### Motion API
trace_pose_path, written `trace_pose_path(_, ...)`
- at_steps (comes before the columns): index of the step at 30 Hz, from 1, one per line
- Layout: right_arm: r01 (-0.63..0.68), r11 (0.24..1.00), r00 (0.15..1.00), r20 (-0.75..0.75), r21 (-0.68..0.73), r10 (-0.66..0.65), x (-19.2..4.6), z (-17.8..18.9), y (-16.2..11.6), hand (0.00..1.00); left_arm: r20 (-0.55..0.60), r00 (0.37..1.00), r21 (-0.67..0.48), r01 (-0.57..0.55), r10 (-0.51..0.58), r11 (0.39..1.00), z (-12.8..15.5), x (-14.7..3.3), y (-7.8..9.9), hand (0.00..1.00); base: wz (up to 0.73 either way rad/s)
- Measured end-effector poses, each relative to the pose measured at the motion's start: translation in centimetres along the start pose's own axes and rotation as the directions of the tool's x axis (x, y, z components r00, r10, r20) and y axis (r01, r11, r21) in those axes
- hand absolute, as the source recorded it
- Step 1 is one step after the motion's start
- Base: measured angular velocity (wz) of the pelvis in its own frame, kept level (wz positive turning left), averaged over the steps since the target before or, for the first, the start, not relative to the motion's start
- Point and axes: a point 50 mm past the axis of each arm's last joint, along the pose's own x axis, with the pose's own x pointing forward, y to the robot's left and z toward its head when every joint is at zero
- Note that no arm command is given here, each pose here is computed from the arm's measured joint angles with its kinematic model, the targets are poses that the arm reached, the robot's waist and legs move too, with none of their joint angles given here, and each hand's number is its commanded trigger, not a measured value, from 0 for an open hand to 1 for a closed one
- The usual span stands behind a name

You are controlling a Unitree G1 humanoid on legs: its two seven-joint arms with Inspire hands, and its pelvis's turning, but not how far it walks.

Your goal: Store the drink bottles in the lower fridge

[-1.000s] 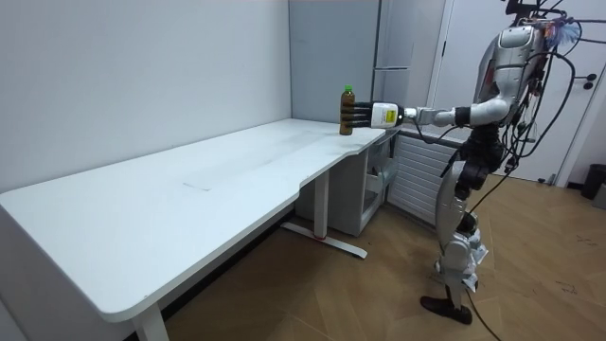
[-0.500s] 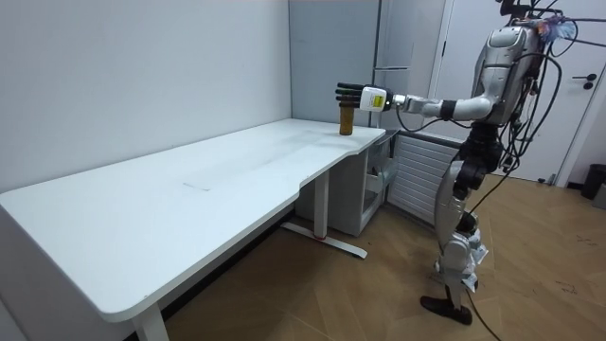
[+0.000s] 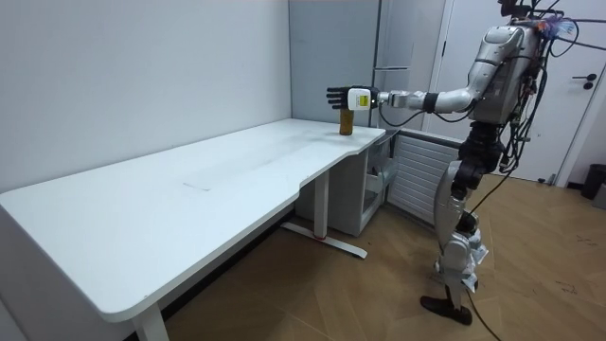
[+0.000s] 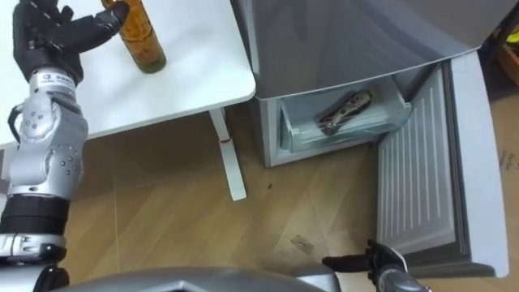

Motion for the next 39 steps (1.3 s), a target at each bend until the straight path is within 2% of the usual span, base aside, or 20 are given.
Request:
trace_pose_path(3, 0.000, 1.000, 1.000, -0.007, 0.005, 0.000, 0.0, 0.1, 0.0, 0.00, -0.039, 0.999, -0.006, -0.024, 0.024, 1.000, -0.3, 0.8, 0.5, 0.00, -0.01)
trace_pose_path(8, 0.001, 1.000, 1.000, -0.023, 0.010, -0.001, 0.0, -0.1, -0.1, 0.00, -0.045, 0.999, 0.027, 0.001, 0.000, 1.000, 0.8, 2.1, 0.1, 0.00, -0.06)
trace_pose_path(12, 0.008, 1.000, 1.000, -0.031, 0.019, -0.007, 0.0, -0.2, -0.2, 0.00, -0.051, 0.998, 0.030, 0.022, -0.020, 0.999, 0.9, 2.3, -0.1, 0.00, -0.09)
trace_pose_path(20, 0.061, 0.998, 0.996, -0.059, 0.003, -0.060, -0.1, -0.6, -1.0, 0.00, -0.132, 0.991, 0.076, 0.018, -0.008, 0.997, -0.1, 2.8, 1.2, 0.00, -0.05)
trace_pose_path(27, 0.084, 0.997, 0.993, -0.084, -0.001, -0.083, -0.2, -0.9, -1.6, 0.00, -0.169, 0.985, 0.080, 0.048, -0.034, 0.996, -0.5, 3.4, 1.3, 0.00, 0.00)
trace_pose_path(39, 0.088, 0.993, 0.986, -0.134, -0.076, -0.097, -0.3, -1.9, -1.7, 0.00, -0.247, 0.967, 0.092, 0.079, -0.054, 0.993, -1.4, 3.8, 1.9, 0.00, -0.01)
